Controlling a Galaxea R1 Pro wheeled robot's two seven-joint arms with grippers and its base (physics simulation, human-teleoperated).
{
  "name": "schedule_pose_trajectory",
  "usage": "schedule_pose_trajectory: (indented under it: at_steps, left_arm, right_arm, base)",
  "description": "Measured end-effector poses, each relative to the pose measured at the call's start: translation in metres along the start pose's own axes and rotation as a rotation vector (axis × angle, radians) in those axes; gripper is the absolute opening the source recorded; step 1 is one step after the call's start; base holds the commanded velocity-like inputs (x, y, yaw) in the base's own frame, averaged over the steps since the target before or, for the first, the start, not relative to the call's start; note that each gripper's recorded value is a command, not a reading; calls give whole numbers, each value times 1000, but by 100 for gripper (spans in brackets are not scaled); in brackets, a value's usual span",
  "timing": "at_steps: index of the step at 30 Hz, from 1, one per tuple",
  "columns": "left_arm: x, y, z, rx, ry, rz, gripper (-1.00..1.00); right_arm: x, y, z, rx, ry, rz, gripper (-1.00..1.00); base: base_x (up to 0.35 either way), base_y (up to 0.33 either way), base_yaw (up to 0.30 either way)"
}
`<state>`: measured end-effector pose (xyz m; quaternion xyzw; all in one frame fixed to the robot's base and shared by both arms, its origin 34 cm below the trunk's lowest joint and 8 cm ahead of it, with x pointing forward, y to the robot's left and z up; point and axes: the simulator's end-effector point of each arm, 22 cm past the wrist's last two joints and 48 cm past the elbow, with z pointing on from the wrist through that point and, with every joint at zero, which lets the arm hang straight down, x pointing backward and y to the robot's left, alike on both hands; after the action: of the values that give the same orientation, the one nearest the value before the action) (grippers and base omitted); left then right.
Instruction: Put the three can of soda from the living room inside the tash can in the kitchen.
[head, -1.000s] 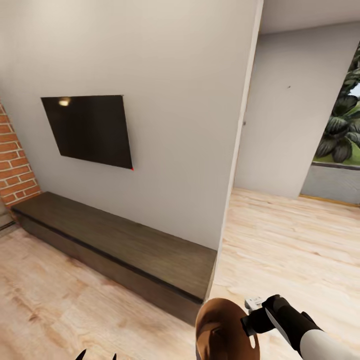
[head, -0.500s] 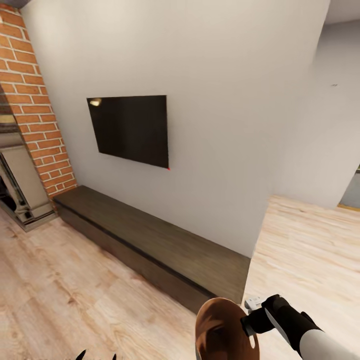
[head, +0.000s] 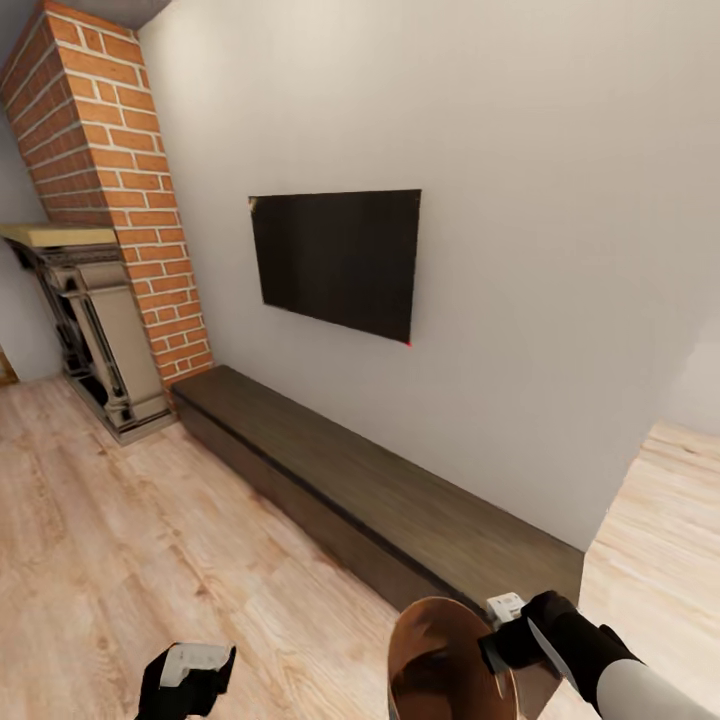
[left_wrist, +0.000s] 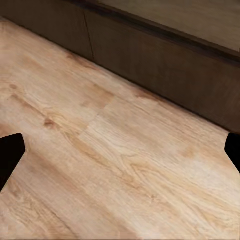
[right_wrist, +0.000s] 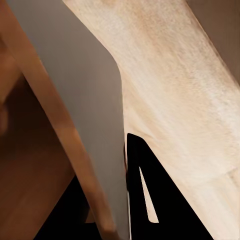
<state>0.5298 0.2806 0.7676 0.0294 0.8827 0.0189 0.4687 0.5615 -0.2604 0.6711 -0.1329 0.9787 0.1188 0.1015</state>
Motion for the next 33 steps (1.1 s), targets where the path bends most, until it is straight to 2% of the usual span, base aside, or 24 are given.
schedule_pose_trajectory:
  at_steps: [2,4,8,10,12,23,33]
  left_arm:
    - [-36,1,5,-1,-1,1,100]
    - [-49,1,7,2,-6,7,100]
    - [-24,-7,13,62,40,9,100]
    - [-18,-15,15,104,18,9,100]
    - [-17,-18,15,118,3,11,100]
    - [-24,-23,13,137,-55,22,100]
    - [-27,-22,13,136,-78,27,100]
  right_arm:
    - [0,0,1,1,1,-4,-100]
    - [0,1,1,0,-1,-4,-100]
    - [1,0,1,1,1,-4,-100]
    - [1,1,1,0,0,-3,-100]
    - [1,1,1,-2,0,-1,-100]
    - [1,0,1,1,0,-4,-100]
    - [1,0,1,1,-1,-2,-100]
  base:
    - [121,281,253]
    - [99,280,253]
    - [43,273,253]
    - [13,236,253]
    - [7,194,253]
    - [21,144,253]
    - [76,122,242]
